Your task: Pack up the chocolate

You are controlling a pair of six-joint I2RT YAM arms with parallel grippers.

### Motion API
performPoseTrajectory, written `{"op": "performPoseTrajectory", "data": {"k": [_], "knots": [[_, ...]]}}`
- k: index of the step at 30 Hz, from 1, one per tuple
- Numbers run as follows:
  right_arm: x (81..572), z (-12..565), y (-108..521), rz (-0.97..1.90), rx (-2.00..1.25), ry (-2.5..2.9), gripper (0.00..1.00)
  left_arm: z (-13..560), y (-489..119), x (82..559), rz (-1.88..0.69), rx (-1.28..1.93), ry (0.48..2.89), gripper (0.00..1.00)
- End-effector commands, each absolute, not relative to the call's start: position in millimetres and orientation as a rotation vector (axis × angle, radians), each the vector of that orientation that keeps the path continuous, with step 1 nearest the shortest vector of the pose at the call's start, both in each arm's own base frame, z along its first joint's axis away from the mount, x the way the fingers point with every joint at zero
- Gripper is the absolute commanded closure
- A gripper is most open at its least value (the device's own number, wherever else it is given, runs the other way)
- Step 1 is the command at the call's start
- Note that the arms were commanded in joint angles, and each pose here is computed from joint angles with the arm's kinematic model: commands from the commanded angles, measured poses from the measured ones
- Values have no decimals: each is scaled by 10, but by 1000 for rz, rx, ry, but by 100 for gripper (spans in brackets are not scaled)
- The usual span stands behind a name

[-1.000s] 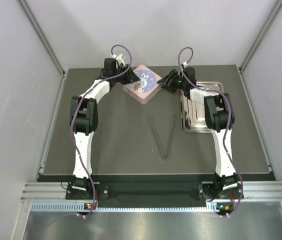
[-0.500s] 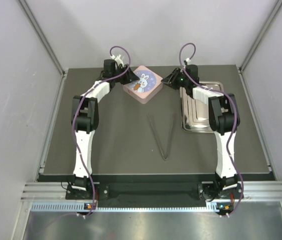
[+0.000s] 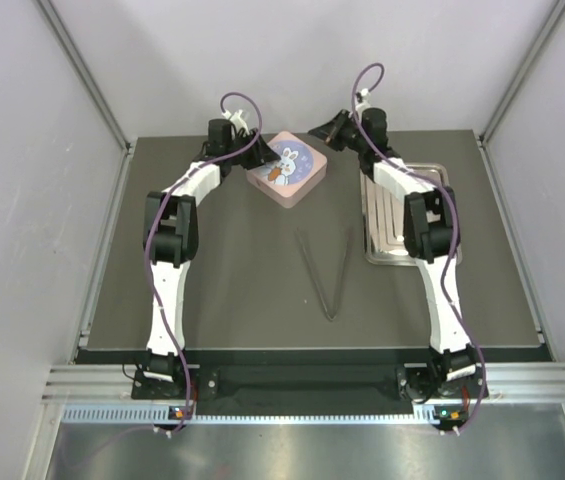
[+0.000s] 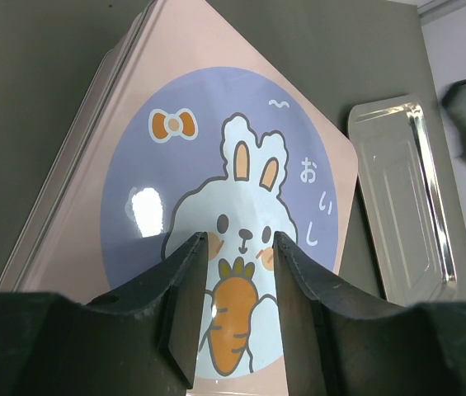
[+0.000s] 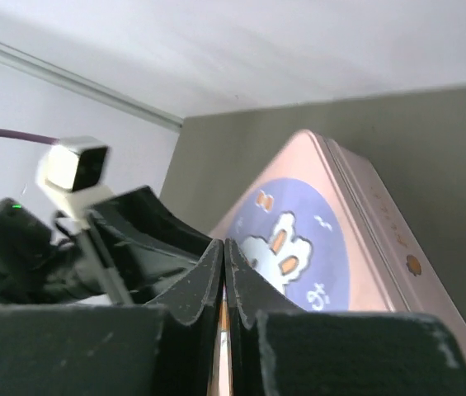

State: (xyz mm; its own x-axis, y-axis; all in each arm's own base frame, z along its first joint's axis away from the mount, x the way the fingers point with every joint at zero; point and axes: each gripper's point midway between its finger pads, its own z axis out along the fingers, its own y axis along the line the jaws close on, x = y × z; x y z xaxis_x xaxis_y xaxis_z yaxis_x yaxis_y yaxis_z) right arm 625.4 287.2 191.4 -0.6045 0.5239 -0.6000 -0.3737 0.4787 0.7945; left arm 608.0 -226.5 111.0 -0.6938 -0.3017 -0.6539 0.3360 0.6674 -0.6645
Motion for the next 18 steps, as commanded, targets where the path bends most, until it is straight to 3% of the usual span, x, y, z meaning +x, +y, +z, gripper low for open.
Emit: {"op": "performPoseTrajectory", "data": {"k": [1,5,12,16,18], "knots": [[6252,1365,3100,1359,190,1910,100,795,-2274,6033,-1029,-1,2164,56],[6287,960,3103,1338,228,1982,100,760,-2277,6029,-1025,-4,2173,56],[6297,1135,3022,1288,200,1960,100,856,-2278,6061,-1021,-1,2161,56],[6285,1296,2997,1275,178,1938,100,1278,-2307,6196,-1067,-31,2046,57],[6240,1219,2993,1275,188,1952,100,1546,-2298,6330,-1061,-55,1965,64]]}}
